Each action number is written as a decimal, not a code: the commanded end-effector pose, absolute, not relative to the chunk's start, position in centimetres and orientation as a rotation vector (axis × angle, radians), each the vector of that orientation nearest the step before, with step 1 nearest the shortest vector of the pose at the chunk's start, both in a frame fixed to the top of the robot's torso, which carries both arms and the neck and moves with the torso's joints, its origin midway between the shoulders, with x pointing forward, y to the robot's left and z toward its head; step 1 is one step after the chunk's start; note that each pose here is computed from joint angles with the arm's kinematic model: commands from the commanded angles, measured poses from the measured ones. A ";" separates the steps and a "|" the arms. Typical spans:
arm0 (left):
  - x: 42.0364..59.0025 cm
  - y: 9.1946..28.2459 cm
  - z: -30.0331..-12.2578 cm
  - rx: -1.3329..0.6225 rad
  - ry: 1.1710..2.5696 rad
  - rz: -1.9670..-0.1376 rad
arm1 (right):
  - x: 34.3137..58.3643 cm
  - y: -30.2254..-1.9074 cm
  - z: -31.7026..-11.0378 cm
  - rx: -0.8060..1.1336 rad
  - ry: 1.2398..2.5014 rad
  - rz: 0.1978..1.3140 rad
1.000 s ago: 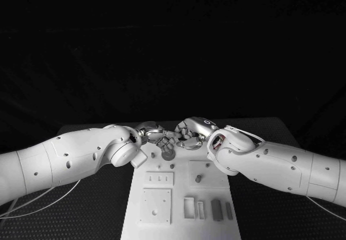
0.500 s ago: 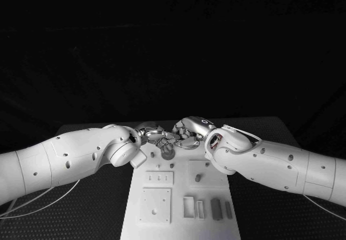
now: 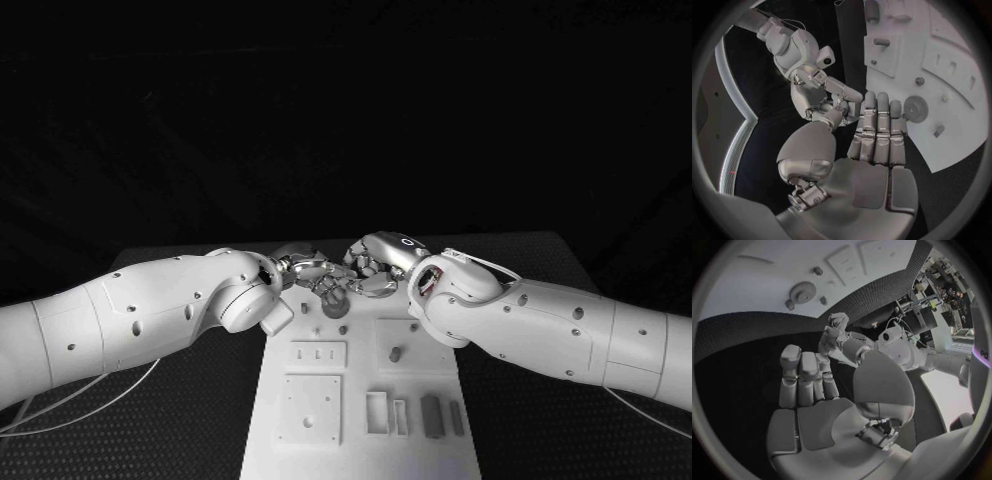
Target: Assemble the parts on the task board
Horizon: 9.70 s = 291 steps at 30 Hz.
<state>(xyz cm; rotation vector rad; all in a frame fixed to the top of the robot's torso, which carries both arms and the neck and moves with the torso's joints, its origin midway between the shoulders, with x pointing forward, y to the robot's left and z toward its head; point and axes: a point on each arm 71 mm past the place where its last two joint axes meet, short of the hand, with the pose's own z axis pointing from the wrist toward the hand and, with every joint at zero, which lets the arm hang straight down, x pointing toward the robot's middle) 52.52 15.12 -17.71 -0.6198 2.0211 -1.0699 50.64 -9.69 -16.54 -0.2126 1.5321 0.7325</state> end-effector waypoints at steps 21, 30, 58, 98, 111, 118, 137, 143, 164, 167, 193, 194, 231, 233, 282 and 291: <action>52.5 14.9 -17.4 -0.598 2.015 -1.091 | 50.6 -9.8 -17.1 -0.235 1.563 0.715; 52.5 15.0 -17.5 -0.574 2.023 -1.073 | 50.7 -10.3 -17.1 -0.185 1.567 0.744; 51.8 16.6 -18.2 -0.324 2.044 -0.889 | 52.7 -20.4 -16.7 0.201 1.474 0.840; 48.6 17.8 -23.1 -0.207 2.113 -0.546 | 55.7 -23.2 -15.8 0.367 1.465 0.839; 48.3 17.3 -23.5 -0.149 2.136 -0.528 | 55.7 -23.0 -15.8 0.366 1.472 0.841; 48.1 17.2 -23.7 -0.125 2.145 -0.517 | 55.7 -23.0 -15.9 0.366 1.474 0.842; 47.8 16.9 -24.4 -0.045 2.136 -0.469 | 55.7 -22.9 -15.9 0.364 1.478 0.844; 47.7 16.9 -24.5 -0.035 2.136 -0.461 | 55.7 -22.8 -15.9 0.363 1.479 0.847; 47.6 16.8 -25.2 -0.021 2.138 -0.444 | 55.6 -22.7 -15.9 0.360 1.480 0.851; 47.5 16.7 -25.4 -0.022 2.141 -0.445 | 55.6 -22.7 -15.9 0.361 1.480 0.850; 47.2 16.5 -25.8 -0.010 2.189 -0.443 | 55.7 -22.6 -16.0 0.360 1.489 0.852; 47.2 16.5 -25.8 -0.010 2.192 -0.443 | 55.7 -22.6 -16.0 0.360 1.490 0.852; 47.1 16.4 -26.1 -0.019 2.278 -0.451 | 55.8 -22.4 -16.0 0.359 1.495 0.853; 47.0 16.3 -26.1 -0.013 2.289 -0.451 | 55.8 -22.4 -16.1 0.359 1.496 0.853; 48.4 15.7 -25.5 -0.019 2.318 -0.423 | 55.8 -22.3 -16.2 0.358 1.501 0.854; 48.4 15.6 -25.5 -0.018 2.314 -0.430 | 55.8 -22.3 -16.2 0.357 1.501 0.854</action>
